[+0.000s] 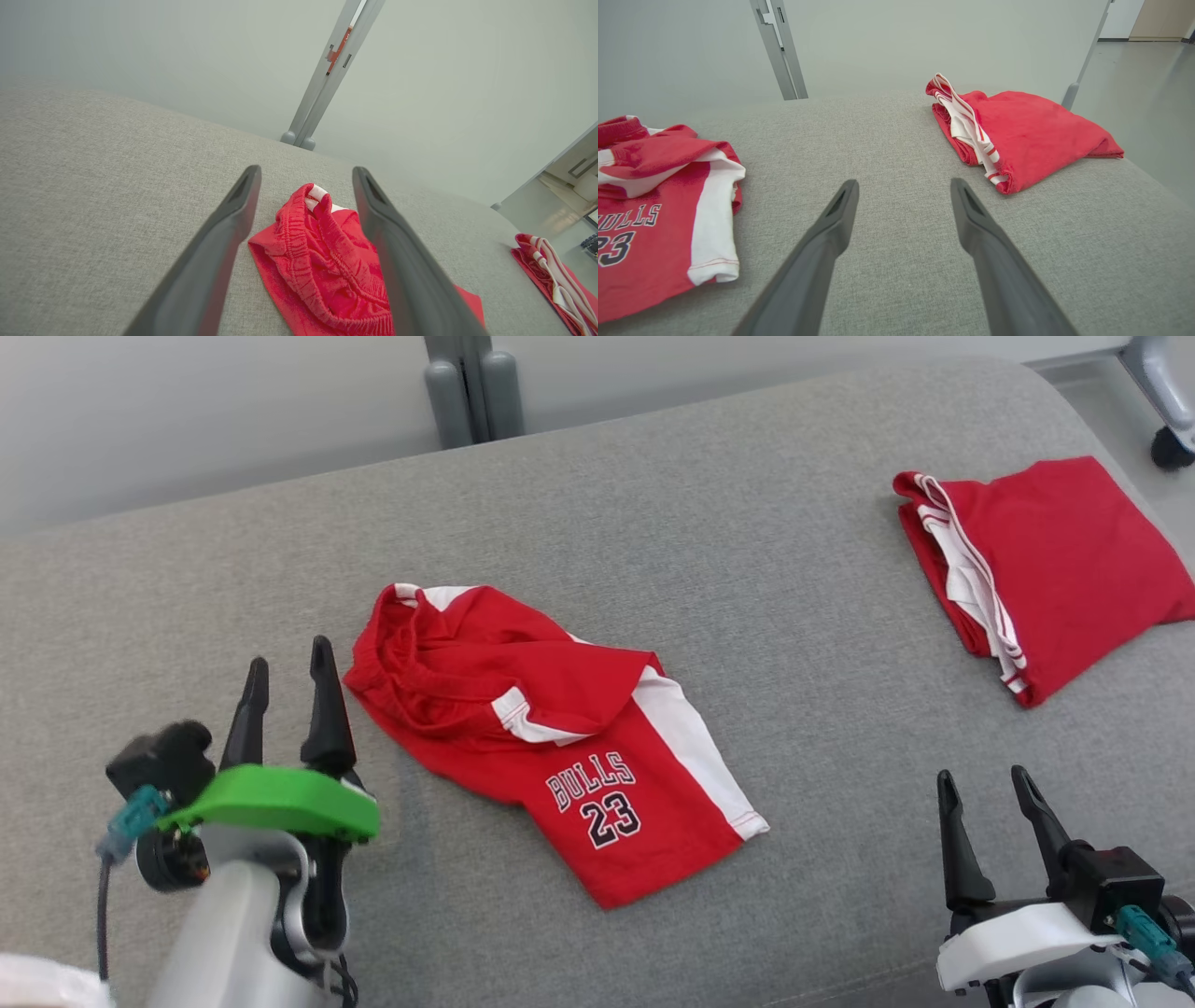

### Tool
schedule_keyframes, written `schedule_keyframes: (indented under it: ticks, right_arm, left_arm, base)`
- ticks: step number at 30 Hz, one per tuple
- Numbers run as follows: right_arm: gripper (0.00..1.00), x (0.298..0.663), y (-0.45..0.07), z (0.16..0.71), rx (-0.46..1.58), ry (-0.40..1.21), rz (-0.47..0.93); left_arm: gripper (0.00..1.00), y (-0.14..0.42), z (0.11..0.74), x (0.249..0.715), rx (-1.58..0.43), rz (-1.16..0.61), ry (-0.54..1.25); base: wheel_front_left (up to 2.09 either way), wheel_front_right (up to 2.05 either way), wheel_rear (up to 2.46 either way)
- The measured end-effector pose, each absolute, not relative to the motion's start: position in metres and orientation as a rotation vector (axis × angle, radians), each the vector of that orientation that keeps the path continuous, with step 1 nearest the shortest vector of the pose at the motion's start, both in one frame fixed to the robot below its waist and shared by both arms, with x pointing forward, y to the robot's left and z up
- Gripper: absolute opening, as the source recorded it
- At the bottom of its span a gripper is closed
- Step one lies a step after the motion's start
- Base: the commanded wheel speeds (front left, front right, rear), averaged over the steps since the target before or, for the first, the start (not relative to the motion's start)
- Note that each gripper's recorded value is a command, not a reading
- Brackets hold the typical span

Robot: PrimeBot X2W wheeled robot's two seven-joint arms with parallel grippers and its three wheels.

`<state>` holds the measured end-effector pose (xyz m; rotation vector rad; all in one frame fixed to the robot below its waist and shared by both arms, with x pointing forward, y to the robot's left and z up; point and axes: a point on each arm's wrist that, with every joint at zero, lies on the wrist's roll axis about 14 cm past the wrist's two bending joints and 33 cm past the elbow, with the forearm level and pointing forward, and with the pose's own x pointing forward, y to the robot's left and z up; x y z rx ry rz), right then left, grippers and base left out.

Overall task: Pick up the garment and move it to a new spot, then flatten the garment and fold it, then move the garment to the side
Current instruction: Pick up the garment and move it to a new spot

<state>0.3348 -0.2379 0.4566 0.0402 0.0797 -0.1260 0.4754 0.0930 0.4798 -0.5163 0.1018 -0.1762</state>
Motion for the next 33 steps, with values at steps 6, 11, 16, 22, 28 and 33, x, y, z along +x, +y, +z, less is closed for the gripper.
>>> schedule_keyframes:
  ticks: [6, 11, 16, 22, 28, 33]
  right_arm:
    - [1.0, 0.336, -0.231, 0.463, 0.02, 0.059, -0.093]
    - [1.0, 0.333, -0.227, 0.465, 0.01, 0.05, -0.073]
    - [1.0, 0.337, -0.214, 0.468, 0.004, 0.041, -0.029]
    - [1.0, 0.331, -0.202, 0.461, 0.025, 0.06, 0.008]
    - [1.0, 0.327, -0.196, 0.459, 0.039, 0.066, 0.028]
    - [1.0, 0.327, -0.195, 0.458, 0.04, 0.071, 0.029]
  left_arm:
    - [1.0, 0.119, 0.491, 0.407, -0.44, -0.117, 0.005]
    - [1.0, 0.14, 0.478, 0.359, -0.312, -0.08, 0.022]
    - [1.0, 0.158, 0.485, 0.332, -0.177, -0.06, -0.012]
    - [1.0, 0.185, 0.487, 0.305, -0.12, 0.012, -0.03]
    - [1.0, 0.198, 0.49, 0.294, -0.099, 0.042, -0.044]
    - [1.0, 0.197, 0.489, 0.295, -0.095, 0.029, -0.042]
  base:
    - [0.0, 0.0, 0.0]
    - [0.0, 0.0, 0.0]
    - [0.0, 0.0, 0.0]
    - [0.0, 0.0, 0.0]
    - [0.0, 0.0, 0.0]
    - [0.0, 0.0, 0.0]
